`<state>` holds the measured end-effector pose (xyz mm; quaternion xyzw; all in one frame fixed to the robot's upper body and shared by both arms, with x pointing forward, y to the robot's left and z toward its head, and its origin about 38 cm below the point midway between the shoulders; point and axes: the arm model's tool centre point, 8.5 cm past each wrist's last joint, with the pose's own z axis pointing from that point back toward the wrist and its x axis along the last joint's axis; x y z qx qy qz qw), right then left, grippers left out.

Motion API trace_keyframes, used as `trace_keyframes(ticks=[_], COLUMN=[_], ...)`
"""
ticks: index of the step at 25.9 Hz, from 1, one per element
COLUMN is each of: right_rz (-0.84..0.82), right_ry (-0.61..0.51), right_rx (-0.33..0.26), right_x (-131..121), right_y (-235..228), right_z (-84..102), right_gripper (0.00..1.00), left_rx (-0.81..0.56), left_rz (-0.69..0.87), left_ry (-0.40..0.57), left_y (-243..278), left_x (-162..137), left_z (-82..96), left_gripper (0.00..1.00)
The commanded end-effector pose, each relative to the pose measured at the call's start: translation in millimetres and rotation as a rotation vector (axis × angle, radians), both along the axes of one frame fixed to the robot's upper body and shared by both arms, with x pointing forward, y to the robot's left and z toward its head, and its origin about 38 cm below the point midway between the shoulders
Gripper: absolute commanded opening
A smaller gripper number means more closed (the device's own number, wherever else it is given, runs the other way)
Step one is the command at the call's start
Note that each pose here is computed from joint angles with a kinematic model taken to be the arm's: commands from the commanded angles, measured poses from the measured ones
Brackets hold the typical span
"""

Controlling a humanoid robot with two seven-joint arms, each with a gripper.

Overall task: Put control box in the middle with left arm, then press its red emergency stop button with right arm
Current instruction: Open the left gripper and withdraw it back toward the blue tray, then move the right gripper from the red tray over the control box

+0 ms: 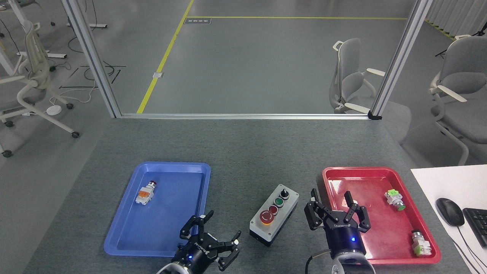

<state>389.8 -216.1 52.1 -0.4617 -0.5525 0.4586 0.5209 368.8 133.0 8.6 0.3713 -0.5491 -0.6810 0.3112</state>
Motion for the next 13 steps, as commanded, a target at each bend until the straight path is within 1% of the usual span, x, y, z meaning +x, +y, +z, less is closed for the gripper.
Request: trace_keyframes(ticks=[1, 3, 4, 7, 9, 10, 12, 13], right_rz=[0.017, 0.047, 0.064, 0.107, 0.124, 0.132, 0.179, 0.198], right_ry=[0.001, -0.002, -0.004, -0.006, -0.007, -0.008, -0.012, -0.014], right_rx=[-0.003, -0.001, -0.002, -0.001, 0.003, 0.005, 0.004, 0.006], right_x=[-1.0, -1.7, -1.9, -3.4, -4.2, -4.7, -5.3, -6.1], right_y=[0.0, 3.2, 4.9, 9.2, 13.0, 14.6, 28.9, 36.2], right_z=[-0.9, -1.0, -0.8, -1.4, -1.8, -1.7, -1.0, -0.6], right_gripper=[0.91, 0.82, 0.75, 0.37, 0.2, 0.12, 0.0, 0.0], left_rx=[-0.032, -0.062, -0.083, -0.171, -0.246, -0.28, -0.33, -0.345], left_rz=[0.069, 0.137, 0.178, 0.326, 0.386, 0.409, 0.498, 0.538], left_ry=[-0.016, -0.045, -0.064, -0.135, -0.182, -0.194, -0.2, -0.206], left_y=[55.4, 91.8, 109.7, 161.8, 175.6, 180.9, 195.5, 197.2], left_x=[-3.3, 6.8, 13.4, 29.7, 43.7, 49.1, 54.5, 57.4], left_z=[13.4, 28.4, 37.4, 67.9, 89.5, 96.9, 100.8, 103.0], left_gripper=[0.99, 0.99, 0.99, 0.99, 0.99, 0.99, 0.99, 0.99])
